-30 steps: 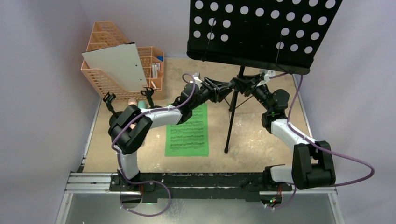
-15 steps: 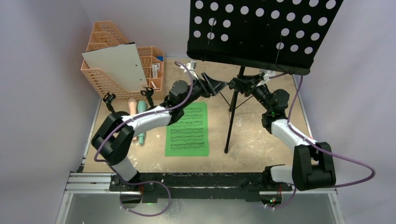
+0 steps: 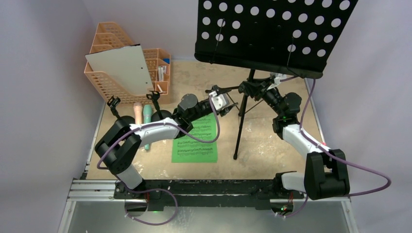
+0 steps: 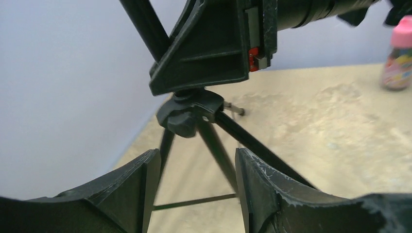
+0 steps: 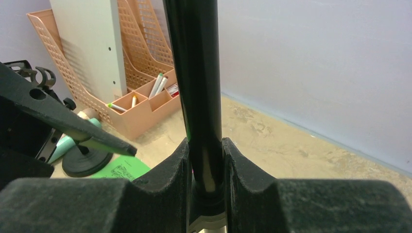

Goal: Pack up the instrument practice props
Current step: Unscrew the knob on the music stand.

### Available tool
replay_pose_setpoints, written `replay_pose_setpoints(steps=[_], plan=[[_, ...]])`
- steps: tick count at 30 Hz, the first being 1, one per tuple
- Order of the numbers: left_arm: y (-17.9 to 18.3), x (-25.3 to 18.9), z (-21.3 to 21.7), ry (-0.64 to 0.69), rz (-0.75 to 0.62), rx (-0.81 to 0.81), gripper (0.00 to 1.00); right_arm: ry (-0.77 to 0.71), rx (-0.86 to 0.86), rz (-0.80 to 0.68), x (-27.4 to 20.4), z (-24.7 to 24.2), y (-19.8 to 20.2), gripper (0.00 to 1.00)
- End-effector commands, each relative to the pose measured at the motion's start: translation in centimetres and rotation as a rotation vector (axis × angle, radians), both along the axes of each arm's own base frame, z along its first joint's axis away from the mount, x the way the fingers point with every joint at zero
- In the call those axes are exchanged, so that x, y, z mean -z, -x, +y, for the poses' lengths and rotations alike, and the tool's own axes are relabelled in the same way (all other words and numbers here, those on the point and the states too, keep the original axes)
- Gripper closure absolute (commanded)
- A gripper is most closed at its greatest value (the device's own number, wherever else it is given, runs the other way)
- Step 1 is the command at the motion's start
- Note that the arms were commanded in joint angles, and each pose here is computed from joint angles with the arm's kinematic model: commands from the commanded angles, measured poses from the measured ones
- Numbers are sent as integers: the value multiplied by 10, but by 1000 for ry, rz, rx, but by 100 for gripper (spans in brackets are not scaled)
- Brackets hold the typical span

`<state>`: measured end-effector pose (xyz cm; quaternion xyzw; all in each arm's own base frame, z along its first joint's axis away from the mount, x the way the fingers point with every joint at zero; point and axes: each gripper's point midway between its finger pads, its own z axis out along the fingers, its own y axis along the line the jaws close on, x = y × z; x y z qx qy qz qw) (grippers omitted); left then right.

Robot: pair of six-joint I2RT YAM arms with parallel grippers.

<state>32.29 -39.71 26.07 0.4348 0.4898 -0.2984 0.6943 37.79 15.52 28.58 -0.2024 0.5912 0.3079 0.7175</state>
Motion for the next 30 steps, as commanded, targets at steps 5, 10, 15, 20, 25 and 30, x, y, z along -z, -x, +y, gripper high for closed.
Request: replay_pose_setpoints(steps=[5, 10, 15, 20, 25, 30], plan=[[-27, -19, -11, -228, -411, -27, 45, -15, -16, 16, -9, 2, 5, 100], [-33, -17, -24, -275, -447, 13, 48, -14, -26, 25, -7, 4, 4, 100], [-32, -17, -32, -276, -454, 51, 49, -13, -27, 23, -8, 4, 4, 100], [-34, -14, -37, -300, -450, 68, 51, -9, -28, 29, -8, 4, 4, 100], [-35, -14, -40, -318, -442, 79, 53, -8, -28, 27, -10, 4, 5, 100], [-37, -12, -41, -331, -432, 73, 60, -6, -28, 29, -9, 5, 5, 100]])
